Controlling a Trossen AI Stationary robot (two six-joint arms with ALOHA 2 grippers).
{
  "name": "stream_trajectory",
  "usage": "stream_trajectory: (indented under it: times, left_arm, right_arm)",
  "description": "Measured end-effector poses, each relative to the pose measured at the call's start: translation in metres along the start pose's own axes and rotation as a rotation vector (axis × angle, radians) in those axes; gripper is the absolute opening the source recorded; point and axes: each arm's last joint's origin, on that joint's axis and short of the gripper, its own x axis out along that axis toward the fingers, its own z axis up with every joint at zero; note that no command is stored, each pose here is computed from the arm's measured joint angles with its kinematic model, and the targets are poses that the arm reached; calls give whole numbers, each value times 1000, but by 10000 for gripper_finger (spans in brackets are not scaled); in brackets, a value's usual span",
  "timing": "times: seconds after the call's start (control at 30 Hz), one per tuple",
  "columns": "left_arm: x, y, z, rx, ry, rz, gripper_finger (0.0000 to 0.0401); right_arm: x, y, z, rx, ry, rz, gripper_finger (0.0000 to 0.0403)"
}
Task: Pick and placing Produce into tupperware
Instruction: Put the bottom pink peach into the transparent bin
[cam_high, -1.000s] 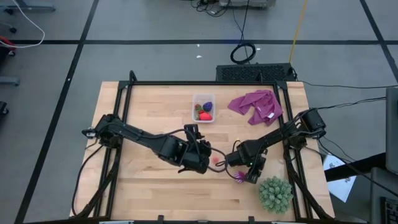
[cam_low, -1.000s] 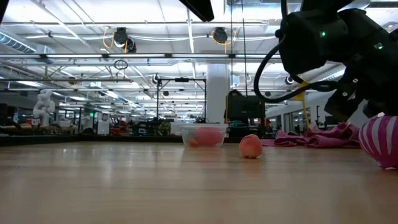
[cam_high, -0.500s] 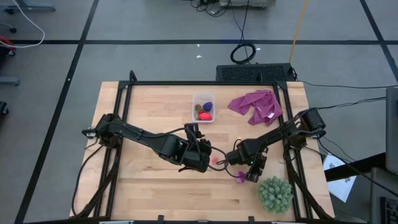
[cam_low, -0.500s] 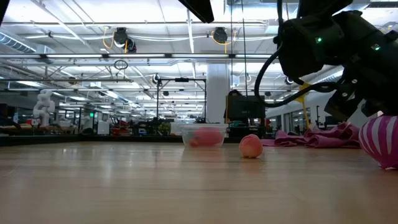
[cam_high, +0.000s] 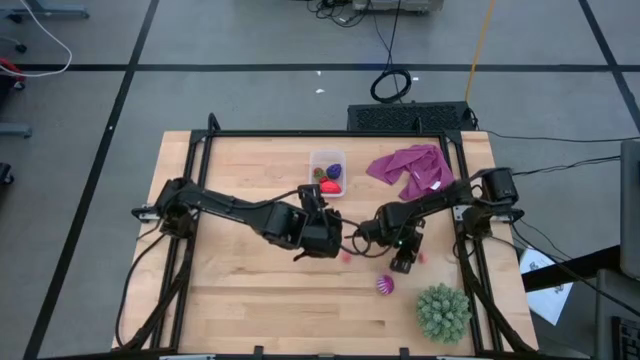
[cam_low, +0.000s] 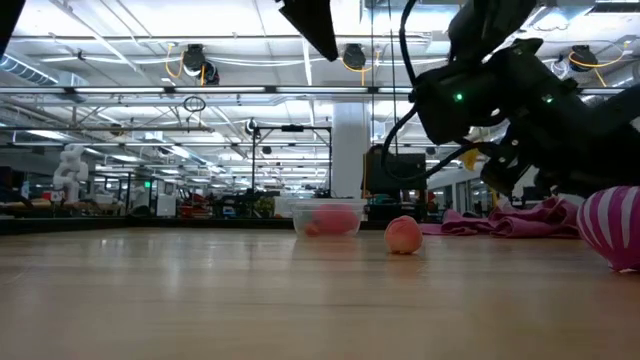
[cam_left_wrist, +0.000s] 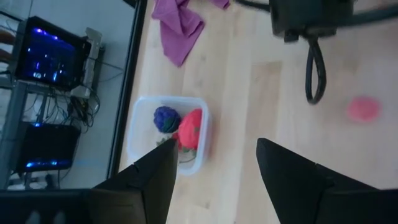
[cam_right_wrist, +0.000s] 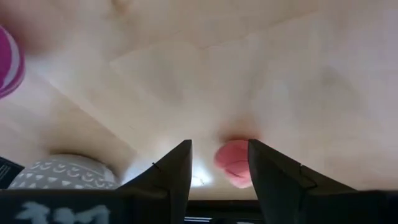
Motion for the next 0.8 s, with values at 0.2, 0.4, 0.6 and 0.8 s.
stream_trajectory:
  times: [0.2,0.4,0.6,0.8]
  left_arm:
    - [7,10,-2,1,34,14,225]
    - [14,20,-3,-9,63,27,225]
    - [21,30,-7,16,109,41,225]
    - [36,57,-12,111,185,62,225]
  right_arm:
    - [-18,-11,-7,-19,-76,28,146]
    - [-48,-22,-40,-9,-239,-1,146]
    - [-70,-27,-76,-40,-414,43,146]
    - [-81,-33,-103,-94,-513,80,146]
